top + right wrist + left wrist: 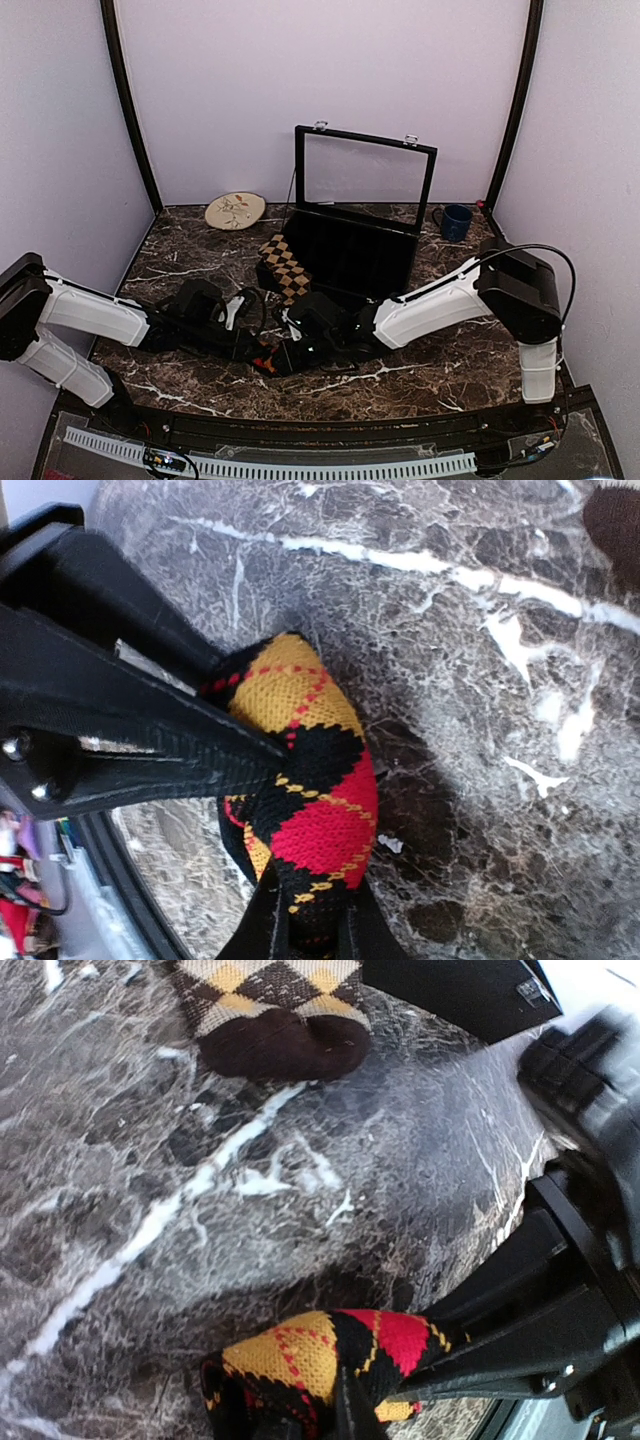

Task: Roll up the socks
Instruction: Roll the sock at the center of the board, then pick up the sock from the center of the board, then place the sock in the storage box.

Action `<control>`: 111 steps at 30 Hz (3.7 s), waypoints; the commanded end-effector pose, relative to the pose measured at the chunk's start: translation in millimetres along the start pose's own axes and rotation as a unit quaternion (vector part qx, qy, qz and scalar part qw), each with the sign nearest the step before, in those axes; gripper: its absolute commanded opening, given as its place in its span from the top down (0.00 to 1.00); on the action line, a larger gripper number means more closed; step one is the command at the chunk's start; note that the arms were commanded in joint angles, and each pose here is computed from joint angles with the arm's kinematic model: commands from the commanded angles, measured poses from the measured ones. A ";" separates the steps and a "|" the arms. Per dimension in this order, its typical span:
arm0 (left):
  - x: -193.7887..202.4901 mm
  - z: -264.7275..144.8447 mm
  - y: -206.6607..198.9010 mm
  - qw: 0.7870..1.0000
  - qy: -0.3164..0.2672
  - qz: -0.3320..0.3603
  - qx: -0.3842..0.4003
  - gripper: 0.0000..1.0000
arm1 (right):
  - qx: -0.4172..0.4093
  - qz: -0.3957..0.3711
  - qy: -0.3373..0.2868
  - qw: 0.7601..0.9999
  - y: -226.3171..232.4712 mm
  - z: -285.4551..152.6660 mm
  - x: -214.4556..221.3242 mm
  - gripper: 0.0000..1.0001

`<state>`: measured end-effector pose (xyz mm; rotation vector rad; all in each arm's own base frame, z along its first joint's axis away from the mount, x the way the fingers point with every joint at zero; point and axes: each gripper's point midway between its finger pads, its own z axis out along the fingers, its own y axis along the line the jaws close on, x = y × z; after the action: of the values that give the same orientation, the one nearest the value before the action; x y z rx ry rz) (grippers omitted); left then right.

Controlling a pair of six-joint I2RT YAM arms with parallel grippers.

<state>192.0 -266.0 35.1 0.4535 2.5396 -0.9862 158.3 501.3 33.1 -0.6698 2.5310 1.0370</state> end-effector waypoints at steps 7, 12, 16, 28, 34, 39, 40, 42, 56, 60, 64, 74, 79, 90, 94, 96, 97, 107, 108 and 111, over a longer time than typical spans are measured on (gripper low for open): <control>-15.7 -27.4 -1.9 0.998 -0.025 -0.040 -0.043 0.62 | 0.183 -0.183 -0.013 0.966 -13.9 0.8 8.9 1.00; -20.3 -37.4 0.4 0.996 -0.037 -0.060 -0.062 0.58 | 0.248 -0.240 -0.014 0.938 -19.4 -7.0 18.1 1.00; -23.2 -42.6 4.8 0.993 -0.042 -0.079 -0.079 0.58 | 0.275 -0.256 -0.028 0.926 -20.5 -18.7 15.1 1.00; -58.0 -61.8 6.2 0.985 -0.079 -0.119 -0.098 0.59 | 0.306 -0.240 -0.112 0.914 14.2 -92.7 -52.5 1.00; -62.9 -64.5 6.6 0.984 -0.085 -0.126 -0.097 0.60 | 0.322 -0.196 -0.150 0.914 12.0 -137.5 -95.3 1.00; -65.7 -66.8 6.7 0.983 -0.091 -0.127 -0.095 0.60 | 0.348 -0.163 -0.179 0.906 -7.6 -174.5 -133.6 1.00; -66.4 -67.1 7.0 0.983 -0.091 -0.127 -0.095 0.60 | 0.354 -0.158 -0.184 0.903 -13.6 -180.1 -140.7 1.00; -67.7 -67.8 7.3 0.983 -0.092 -0.128 -0.095 0.60 | 0.370 -0.147 -0.190 0.897 -30.4 -189.4 -155.7 1.00; -79.7 -70.3 12.0 0.982 -0.102 -0.123 -0.103 0.61 | 0.415 -0.110 -0.168 0.887 -136.9 -180.6 -211.7 1.00; -81.9 -70.0 13.2 0.981 -0.106 -0.125 -0.103 0.61 | 0.432 -0.114 -0.143 0.883 -162.0 -172.0 -211.8 1.00; -84.2 -69.0 13.4 0.981 -0.108 -0.127 -0.102 0.61 | 0.436 -0.109 -0.124 0.885 -184.3 -166.3 -209.3 1.00; -86.4 -68.5 16.6 0.980 -0.113 -0.130 -0.103 0.61 | 0.429 -0.109 -0.063 0.895 -211.6 -145.4 -196.1 1.00; -87.9 -68.8 18.4 0.979 -0.115 -0.131 -0.103 0.61 | 0.432 -0.102 -0.040 0.895 -222.1 -139.9 -187.2 1.00; -89.2 -63.9 19.3 0.981 -0.109 -0.128 -0.100 0.62 | 0.443 -0.082 0.008 0.893 -242.6 -142.9 -162.7 1.00; -89.0 -60.0 19.5 0.981 -0.104 -0.128 -0.098 0.62 | 0.442 -0.080 0.025 0.893 -246.6 -143.8 -157.4 1.00; -93.8 -62.2 26.6 0.979 -0.111 -0.136 -0.103 0.62 | 0.441 -0.081 0.029 0.894 -246.8 -144.5 -157.1 1.00; -94.3 -61.9 27.5 0.979 -0.111 -0.137 -0.103 0.62 | 0.439 -0.081 0.033 0.894 -247.2 -144.1 -156.2 1.00; -97.1 -59.2 32.0 0.978 -0.109 -0.141 -0.104 0.62 | 0.431 -0.083 0.061 0.897 -252.8 -134.2 -159.1 1.00; -97.2 -58.8 31.9 0.979 -0.109 -0.141 -0.104 0.62 | 0.429 -0.084 0.063 0.897 -253.3 -131.7 -159.9 1.00; -97.9 -58.7 31.9 0.979 -0.109 -0.141 -0.103 0.62 | 0.425 -0.082 0.070 0.899 -257.0 -124.6 -160.0 1.00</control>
<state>267.7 -212.9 86.8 -0.0948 2.5567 -0.7720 413.5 306.7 64.8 -0.6412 2.5546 -0.1938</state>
